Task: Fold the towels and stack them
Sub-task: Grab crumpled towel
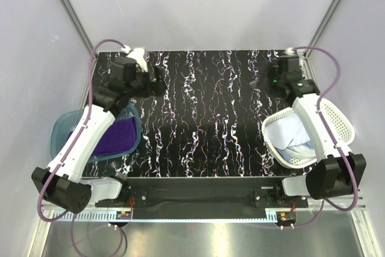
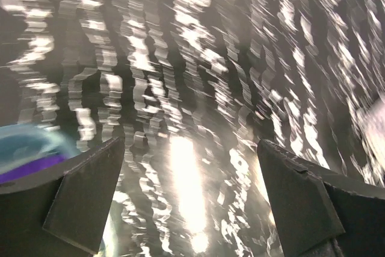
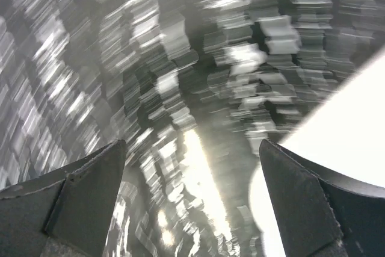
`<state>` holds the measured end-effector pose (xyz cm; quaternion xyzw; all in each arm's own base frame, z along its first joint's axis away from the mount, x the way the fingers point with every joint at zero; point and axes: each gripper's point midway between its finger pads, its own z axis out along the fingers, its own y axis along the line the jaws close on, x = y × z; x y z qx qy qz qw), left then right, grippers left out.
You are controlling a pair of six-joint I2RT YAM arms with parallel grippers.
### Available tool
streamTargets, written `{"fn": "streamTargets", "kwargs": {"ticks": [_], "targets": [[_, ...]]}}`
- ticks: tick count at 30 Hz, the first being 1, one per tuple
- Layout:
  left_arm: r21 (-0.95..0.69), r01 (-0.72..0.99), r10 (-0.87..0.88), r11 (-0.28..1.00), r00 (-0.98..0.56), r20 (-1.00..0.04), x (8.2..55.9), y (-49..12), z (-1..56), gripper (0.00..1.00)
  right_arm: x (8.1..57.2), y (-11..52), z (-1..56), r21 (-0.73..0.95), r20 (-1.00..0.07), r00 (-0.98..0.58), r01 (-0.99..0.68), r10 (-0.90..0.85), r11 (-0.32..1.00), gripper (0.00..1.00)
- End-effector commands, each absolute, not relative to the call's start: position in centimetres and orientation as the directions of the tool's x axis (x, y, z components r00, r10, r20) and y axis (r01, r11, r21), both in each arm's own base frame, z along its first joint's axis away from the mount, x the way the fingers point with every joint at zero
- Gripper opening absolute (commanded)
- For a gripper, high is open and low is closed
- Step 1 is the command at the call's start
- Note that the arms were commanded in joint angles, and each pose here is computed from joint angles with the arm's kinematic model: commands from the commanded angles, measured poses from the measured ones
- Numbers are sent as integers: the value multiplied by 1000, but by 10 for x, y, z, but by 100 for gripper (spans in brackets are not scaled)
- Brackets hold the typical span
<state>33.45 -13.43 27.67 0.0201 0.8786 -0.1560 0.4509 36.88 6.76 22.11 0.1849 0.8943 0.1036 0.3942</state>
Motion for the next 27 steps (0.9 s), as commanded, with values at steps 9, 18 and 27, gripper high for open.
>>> {"fn": "streamTargets", "kwargs": {"ticks": [9,18,27], "targets": [[-304,465,75,831,-635,-769,269,-218,227,99,281,-117,163,159,-518,-262,906,814,393,100],[-246,462,126,852,-638,-760,264,-214,223,99,293,-116,118,183,-407,-238,925,882,334,89],[-205,434,156,877,-661,-734,264,-204,214,99,300,-116,77,129,-337,-205,957,919,261,76]]}}
